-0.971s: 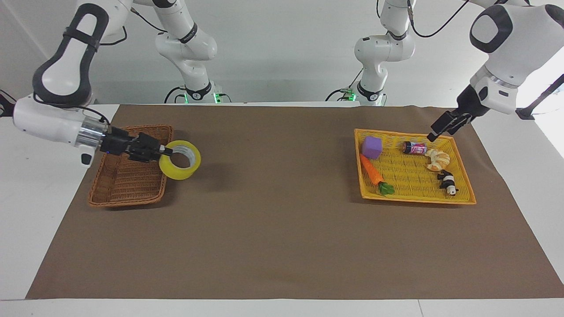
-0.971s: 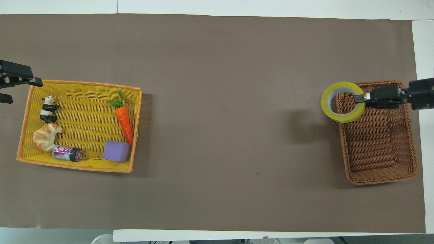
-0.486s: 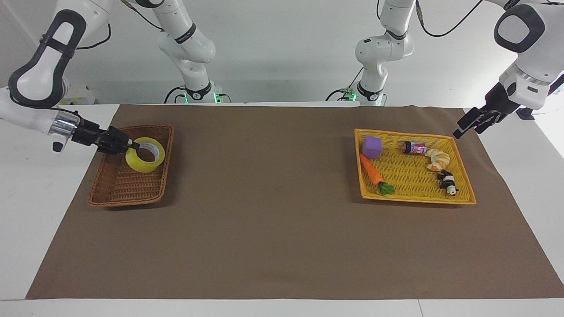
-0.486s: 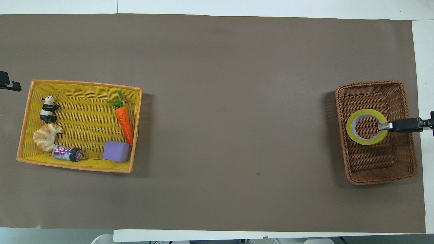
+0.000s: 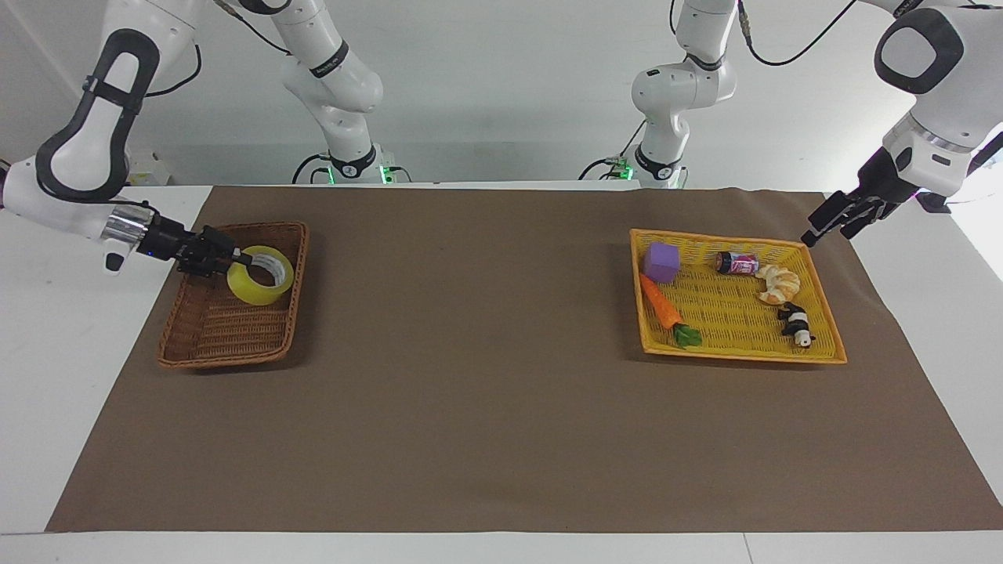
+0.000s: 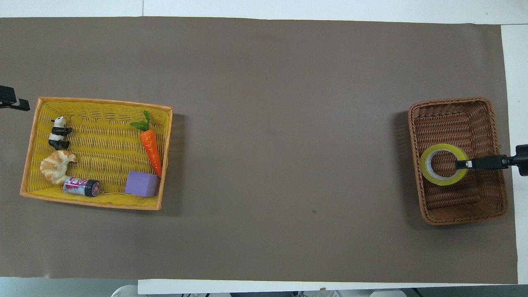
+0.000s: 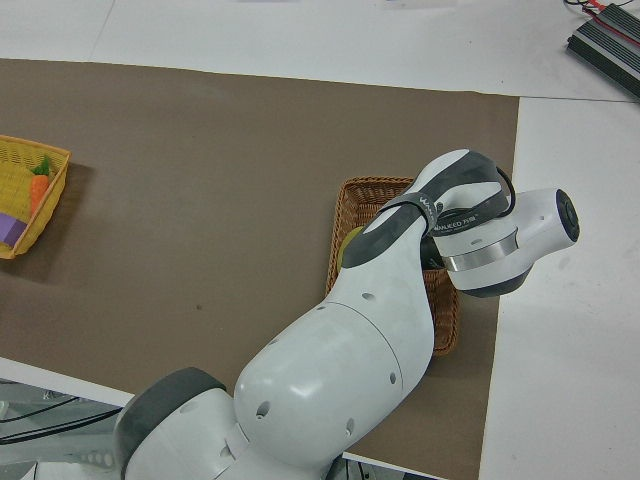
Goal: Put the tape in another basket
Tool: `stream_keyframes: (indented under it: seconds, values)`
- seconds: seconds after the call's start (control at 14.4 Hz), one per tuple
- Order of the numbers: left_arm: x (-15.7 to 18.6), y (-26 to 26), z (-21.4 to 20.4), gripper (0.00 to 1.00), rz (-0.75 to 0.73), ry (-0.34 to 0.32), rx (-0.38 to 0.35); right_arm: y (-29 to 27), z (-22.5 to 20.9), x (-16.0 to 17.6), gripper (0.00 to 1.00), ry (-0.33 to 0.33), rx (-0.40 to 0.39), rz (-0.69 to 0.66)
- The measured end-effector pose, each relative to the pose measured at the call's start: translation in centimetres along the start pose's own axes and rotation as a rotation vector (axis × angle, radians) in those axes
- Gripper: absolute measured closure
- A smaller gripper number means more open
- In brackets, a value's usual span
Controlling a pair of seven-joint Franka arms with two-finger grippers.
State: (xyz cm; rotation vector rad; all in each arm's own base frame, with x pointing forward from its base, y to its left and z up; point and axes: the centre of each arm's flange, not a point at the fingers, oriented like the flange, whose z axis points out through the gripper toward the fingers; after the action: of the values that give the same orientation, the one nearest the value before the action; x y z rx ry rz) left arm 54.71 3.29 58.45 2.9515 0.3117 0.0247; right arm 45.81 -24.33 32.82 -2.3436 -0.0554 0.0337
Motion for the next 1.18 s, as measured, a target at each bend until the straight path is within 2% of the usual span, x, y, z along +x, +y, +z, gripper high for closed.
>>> stream_keyframes:
  seconds: [0.35,0.42,0.56,0.62,0.76,0.83,1.04,1.18]
  values:
    - [0.0,0.0,0.0,0.00,0.000,-0.001,0.000,1.0,0.6,-0.3,0.46,0.001,-0.002,-0.042]
    - [0.0,0.0,0.0,0.00,0.000,-0.002,0.000,1.2,0.5,-0.3,0.40,-0.001,-0.015,-0.045]
    - [0.0,0.0,0.0,0.00,0.000,-0.002,0.001,1.5,0.4,-0.1,0.36,-0.004,-0.051,-0.052]
    - [0.0,0.0,0.0,0.00,0.000,-0.002,0.001,1.4,0.0,0.1,0.25,-0.013,-0.075,-0.064]
    - [0.0,0.0,0.0,0.00,0.001,-0.003,0.001,0.4,-1.9,1.2,0.05,-0.055,-0.174,-0.120]
    - [0.0,0.1,0.0,0.00,0.004,-0.003,0.001,-0.9,-3.4,2.1,0.00,-0.083,-0.244,-0.159]
    - [-0.1,0.3,0.1,0.00,0.033,-0.003,0.012,-8.0,-8.1,5.1,0.00,-0.118,-0.460,-0.242]
    - [-0.4,1.9,0.5,0.00,0.116,-0.002,0.102,-13.8,-9.6,6.8,0.00,-0.116,-0.575,-0.269]
